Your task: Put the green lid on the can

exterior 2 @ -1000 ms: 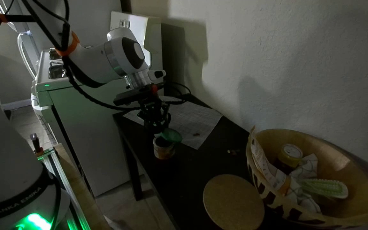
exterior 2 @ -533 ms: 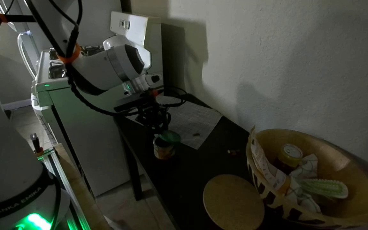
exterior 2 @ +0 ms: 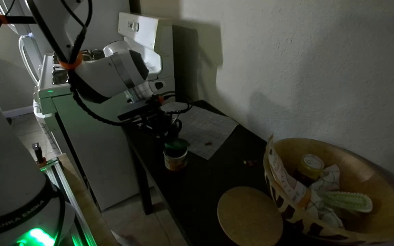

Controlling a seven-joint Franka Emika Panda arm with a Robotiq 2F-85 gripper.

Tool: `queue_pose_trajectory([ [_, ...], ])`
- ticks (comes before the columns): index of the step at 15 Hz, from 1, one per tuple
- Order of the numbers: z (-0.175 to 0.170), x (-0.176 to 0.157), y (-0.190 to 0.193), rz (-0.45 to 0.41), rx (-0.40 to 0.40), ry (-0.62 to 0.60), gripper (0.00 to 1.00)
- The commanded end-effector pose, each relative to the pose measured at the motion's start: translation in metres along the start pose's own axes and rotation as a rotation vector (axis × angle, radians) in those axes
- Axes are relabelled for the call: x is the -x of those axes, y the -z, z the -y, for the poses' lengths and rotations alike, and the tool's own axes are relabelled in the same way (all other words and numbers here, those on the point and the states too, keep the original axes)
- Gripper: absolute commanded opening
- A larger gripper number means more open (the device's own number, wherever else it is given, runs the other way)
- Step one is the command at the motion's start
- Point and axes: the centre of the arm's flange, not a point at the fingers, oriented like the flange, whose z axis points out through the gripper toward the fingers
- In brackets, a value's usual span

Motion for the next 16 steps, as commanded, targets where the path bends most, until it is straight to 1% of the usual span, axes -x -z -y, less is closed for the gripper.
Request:
queue_pose_trajectory([
  [1, 0.037, 0.048, 0.023, 0.023, 0.003, 0.029, 0.01],
  [5, 0.031, 0.052, 0.022, 0.055, 0.052, -0.050, 0.01],
  [8, 0.027, 0.053, 0.025, 0.060, 0.097, -0.129, 0.01],
  [10, 0.026, 0.053, 0.026, 0.064, 0.110, -0.158, 0.01],
  [13, 0.027, 0.051, 0.028, 0.074, 0.119, -0.175, 0.01],
  [16, 0.032, 0.048, 0.030, 0.082, 0.113, -0.155, 0.01],
])
